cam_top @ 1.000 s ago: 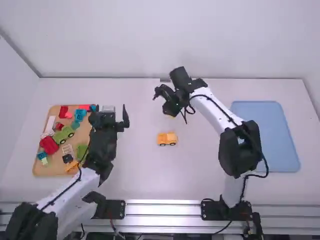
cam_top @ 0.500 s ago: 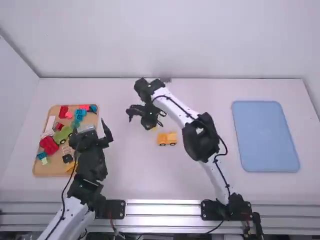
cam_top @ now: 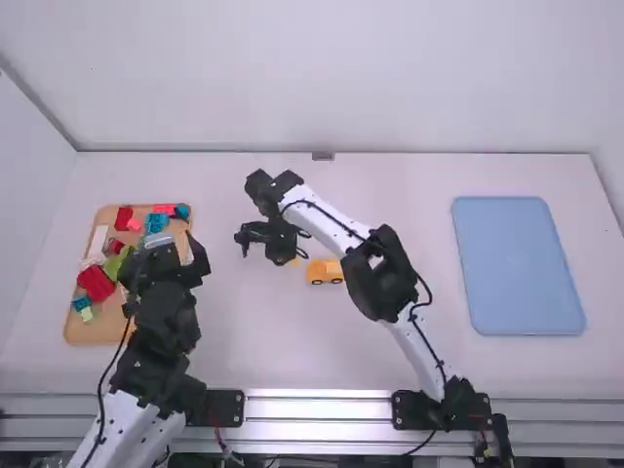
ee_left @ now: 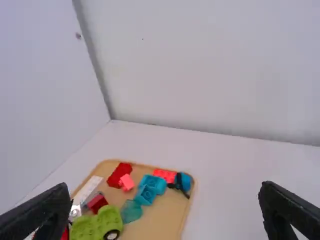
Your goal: Assemble lego blocks to make yellow taxi
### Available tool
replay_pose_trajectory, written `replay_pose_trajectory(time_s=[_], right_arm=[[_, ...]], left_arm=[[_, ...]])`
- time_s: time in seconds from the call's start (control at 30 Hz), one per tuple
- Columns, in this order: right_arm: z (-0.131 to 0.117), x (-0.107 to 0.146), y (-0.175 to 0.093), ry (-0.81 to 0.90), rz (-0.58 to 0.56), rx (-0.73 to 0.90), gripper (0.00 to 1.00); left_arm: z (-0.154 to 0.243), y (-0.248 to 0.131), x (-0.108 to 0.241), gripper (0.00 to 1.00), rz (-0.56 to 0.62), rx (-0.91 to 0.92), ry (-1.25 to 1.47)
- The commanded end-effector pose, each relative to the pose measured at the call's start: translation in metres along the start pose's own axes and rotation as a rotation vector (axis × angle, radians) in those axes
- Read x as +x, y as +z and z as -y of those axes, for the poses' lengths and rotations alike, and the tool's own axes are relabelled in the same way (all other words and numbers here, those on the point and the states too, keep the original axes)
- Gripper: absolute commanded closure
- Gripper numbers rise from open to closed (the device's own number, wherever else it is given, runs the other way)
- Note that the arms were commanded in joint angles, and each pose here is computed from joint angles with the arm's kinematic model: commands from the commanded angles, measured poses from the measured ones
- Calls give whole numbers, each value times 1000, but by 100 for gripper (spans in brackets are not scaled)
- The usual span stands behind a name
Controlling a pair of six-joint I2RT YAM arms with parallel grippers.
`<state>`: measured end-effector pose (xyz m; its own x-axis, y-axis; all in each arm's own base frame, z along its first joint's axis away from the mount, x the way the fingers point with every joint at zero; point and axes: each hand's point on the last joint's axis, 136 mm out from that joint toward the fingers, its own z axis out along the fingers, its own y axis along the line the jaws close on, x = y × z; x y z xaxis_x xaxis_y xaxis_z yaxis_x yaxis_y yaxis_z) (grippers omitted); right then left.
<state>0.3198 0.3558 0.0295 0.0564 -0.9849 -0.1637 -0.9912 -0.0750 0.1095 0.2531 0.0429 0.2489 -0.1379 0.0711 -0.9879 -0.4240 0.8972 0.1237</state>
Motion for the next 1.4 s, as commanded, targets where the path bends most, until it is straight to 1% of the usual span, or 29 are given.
replay_pose_trajectory(time_s=[0.0,0.1,0.27,0.5,0.7,0.8,0.87,0.93,0.97,1.07,1.17,1.2,1.23,1.27,1.3,1.33,1.37], right_arm=[[-10,14,24,3,-52,-46,92],[-13,17,28,5,-59,-61,92],[-19,12,30,17,-57,-70,92],[-21,9,43,-4,-56,-55,91],[-19,6,44,0,-44,-46,89],[-19,6,44,0,-45,-47,86],[-18,8,44,5,-44,-47,83],[-17,7,43,6,-41,-44,79],[-17,7,43,5,-39,-47,75],[-17,7,43,8,-36,-48,71],[-14,9,43,14,-34,-46,64],[-14,8,43,18,-33,-45,60],[-14,8,43,20,-32,-43,58],[-14,7,43,17,-31,-42,54],[-14,7,43,18,-31,-42,48],[-13,8,43,22,-30,-41,38],[-13,9,43,23,-30,-42,37]], left_arm=[[9,-4,-19,1,37,72,7],[12,-6,-26,1,48,103,7],[20,-8,-31,1,44,159,11],[27,-2,-24,1,16,165,29],[33,7,-20,1,-2,159,42],[40,12,-18,1,-10,166,50],[41,15,-17,1,-12,163,51],[43,19,-16,1,-16,157,57],[44,20,-15,1,-17,159,57],[48,21,-16,1,-15,164,57],[47,24,-15,1,-16,157,57],[47,24,-15,1,-17,157,58],[47,23,-15,1,-17,157,58],[47,23,-15,1,-16,157,57],[47,23,-15,1,-16,157,56],[47,23,-15,1,-15,160,57],[48,23,-15,1,-15,161,58]])
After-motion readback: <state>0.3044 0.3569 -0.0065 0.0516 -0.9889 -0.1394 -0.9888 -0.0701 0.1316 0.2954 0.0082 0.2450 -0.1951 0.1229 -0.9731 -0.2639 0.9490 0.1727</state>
